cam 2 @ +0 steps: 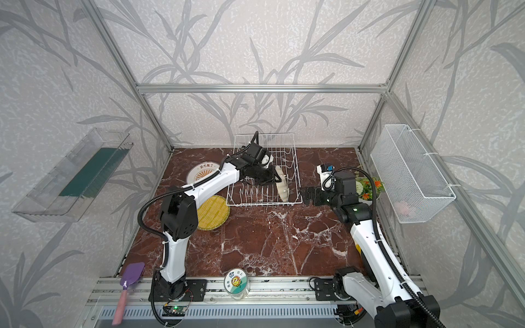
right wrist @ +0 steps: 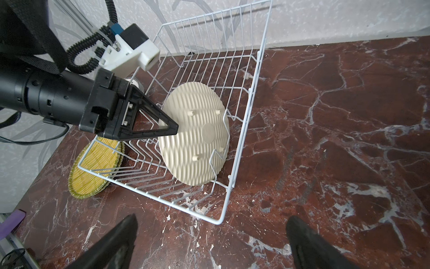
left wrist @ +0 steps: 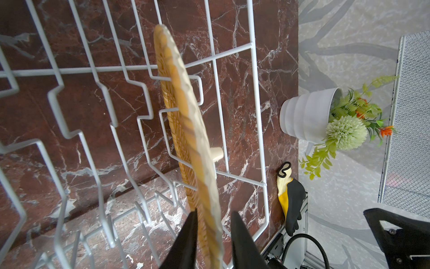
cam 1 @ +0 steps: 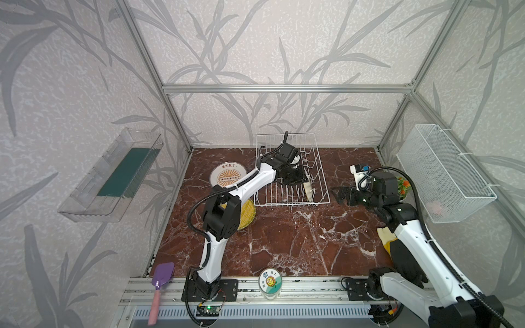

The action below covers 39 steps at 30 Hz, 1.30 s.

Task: Unload the plates from the dish rack
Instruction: Pick up a plate from the dish rack.

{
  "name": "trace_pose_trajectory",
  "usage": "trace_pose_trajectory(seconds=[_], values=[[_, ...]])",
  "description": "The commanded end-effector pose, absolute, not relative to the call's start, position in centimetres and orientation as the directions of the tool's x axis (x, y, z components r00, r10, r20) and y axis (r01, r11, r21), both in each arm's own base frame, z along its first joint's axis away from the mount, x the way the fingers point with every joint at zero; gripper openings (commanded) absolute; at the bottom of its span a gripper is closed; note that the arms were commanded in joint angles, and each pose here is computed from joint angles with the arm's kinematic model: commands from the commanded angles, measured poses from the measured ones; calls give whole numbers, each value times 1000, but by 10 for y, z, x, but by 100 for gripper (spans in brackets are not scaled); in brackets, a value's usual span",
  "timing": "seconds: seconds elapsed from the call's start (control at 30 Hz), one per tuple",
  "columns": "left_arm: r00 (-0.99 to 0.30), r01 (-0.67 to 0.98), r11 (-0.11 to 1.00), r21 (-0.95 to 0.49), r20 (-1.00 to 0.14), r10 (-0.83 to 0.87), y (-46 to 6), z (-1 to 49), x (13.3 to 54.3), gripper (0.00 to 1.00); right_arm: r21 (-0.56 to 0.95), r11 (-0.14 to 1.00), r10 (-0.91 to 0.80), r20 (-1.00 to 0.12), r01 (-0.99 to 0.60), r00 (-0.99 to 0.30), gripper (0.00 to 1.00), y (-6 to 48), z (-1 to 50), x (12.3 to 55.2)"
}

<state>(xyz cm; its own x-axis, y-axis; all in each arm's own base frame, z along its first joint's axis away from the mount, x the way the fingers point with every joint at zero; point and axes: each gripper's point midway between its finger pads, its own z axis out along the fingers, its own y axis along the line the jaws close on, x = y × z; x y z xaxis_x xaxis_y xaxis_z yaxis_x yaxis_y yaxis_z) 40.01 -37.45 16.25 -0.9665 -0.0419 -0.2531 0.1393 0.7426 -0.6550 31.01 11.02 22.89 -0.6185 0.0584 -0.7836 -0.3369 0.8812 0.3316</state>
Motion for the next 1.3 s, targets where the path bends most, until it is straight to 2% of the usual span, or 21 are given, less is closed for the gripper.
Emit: trace_pose_trajectory(seconds=[0.0, 0.33, 0.5, 0.7, 1.03, 1.27], values=[[-968, 118, 746, -656, -244, -61, -376, 167, 401, 22, 336, 863, 48, -798, -378, -601, 99, 116, 236, 310], [-972, 95, 720, -687, -221, -83, -381, 172, 400, 10, 343, 858, 46, -793, -383, -608, 99, 117, 234, 309], [-974, 83, 717, -692, -208, -89, -383, 170, 402, 8, 344, 858, 47, -792, -382, -609, 99, 117, 234, 308], [-974, 81, 720, -689, -207, -88, -382, 170, 401, 0, 340, 856, 40, -795, -390, -605, 99, 118, 236, 306], [-965, 124, 638, -760, -243, -102, -391, 198, 401, 0, 349, 852, 49, -796, -391, -603, 99, 119, 239, 306], [-964, 146, 632, -761, -253, -82, -388, 205, 398, 0, 345, 854, 49, -799, -390, -600, 99, 118, 241, 305]])
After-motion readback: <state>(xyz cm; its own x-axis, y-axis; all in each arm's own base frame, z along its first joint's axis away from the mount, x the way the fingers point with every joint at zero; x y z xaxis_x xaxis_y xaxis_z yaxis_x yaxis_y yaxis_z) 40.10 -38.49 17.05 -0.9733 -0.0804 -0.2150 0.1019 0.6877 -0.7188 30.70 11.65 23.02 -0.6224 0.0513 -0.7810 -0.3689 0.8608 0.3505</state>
